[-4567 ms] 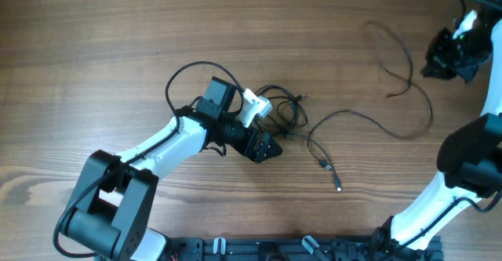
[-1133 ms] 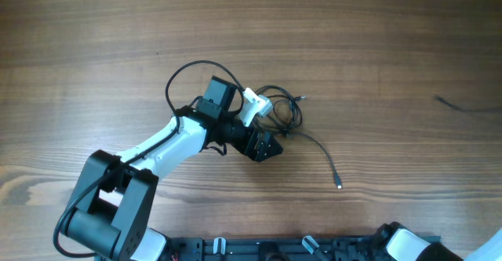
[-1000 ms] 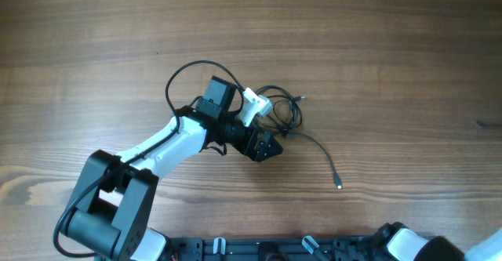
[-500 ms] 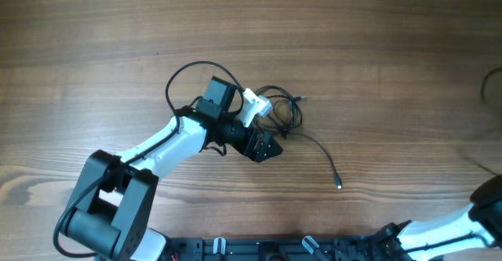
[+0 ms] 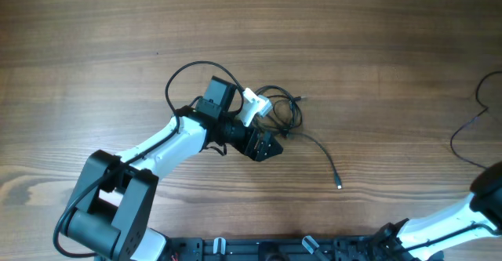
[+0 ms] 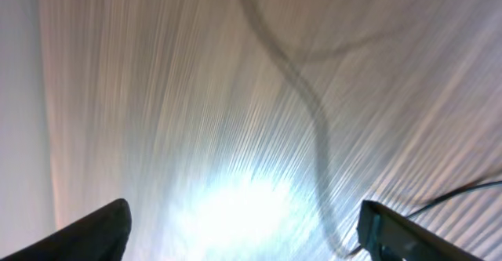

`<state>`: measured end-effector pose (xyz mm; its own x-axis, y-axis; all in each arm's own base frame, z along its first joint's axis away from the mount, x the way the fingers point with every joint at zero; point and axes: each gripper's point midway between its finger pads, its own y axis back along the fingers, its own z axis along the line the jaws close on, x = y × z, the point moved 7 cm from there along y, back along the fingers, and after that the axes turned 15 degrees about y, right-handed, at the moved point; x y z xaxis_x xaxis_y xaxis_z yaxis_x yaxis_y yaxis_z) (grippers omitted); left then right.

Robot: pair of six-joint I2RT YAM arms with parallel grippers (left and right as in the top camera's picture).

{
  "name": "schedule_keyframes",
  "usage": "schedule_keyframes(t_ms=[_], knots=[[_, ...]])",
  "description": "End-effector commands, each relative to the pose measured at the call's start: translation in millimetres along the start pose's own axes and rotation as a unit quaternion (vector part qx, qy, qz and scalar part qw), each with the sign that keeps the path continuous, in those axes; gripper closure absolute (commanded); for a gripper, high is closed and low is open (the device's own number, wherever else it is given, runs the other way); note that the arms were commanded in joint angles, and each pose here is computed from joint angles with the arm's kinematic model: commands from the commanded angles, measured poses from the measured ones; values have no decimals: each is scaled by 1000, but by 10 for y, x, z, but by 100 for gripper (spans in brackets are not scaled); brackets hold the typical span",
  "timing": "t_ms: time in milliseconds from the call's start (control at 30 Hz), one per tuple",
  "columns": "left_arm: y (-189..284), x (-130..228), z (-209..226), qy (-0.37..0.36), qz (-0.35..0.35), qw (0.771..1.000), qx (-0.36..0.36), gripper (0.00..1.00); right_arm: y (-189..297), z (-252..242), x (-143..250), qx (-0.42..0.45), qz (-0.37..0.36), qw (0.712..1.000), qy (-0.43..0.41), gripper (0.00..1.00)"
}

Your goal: Untangle cables

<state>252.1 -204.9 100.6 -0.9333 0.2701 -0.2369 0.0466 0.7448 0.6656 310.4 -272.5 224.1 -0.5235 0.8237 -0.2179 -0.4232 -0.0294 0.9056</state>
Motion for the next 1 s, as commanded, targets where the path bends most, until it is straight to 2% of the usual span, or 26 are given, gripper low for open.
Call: schedule_keyframes(t_ms=[0, 33, 67, 100, 200, 367, 500, 600, 800, 900, 967], knots=[[-31, 24, 25, 8, 5, 1000, 0, 0, -239, 350, 311, -15, 67, 993, 98, 12], [-31, 25, 25, 8, 5, 1000, 0, 0, -285, 392, 390, -3, 81, 991, 106, 11], [-31, 25, 25, 8, 5, 1000, 0, 0, -353, 425, 500, 20, 100, 988, 116, 3], [-31, 25, 25, 8, 5, 1000, 0, 0, -429, 423, 625, 53, 121, 983, 125, 0], [-31, 25, 24, 8, 5, 1000, 0, 0, -615, 257, 927, 148, 164, 971, 86, 0], [-31, 25, 25, 8, 5, 1000, 0, 0, -989, -61, 1225, 188, 183, 963, 58, 1], [-31, 26, 25, 8, 5, 1000, 0, 0, -1126, -334, 1214, 256, 132, 957, 16, 10], [-31, 31, 26, 10, 6, 1000, -1, 0, -1116, -505, 1051, 281, 85, 956, -11, 9], [-30, 41, 28, 12, 9, 1000, -1, 0, -1049, -884, 591, 260, -21, 962, -84, 9], [-30, 41, 28, 12, 9, 1000, -1, 0, -1003, -1011, 375, 248, -76, 960, -103, 16], [-30, 41, 28, 14, 9, 1000, -1, 0, -989, -1020, 237, 228, -111, 962, -106, 18]])
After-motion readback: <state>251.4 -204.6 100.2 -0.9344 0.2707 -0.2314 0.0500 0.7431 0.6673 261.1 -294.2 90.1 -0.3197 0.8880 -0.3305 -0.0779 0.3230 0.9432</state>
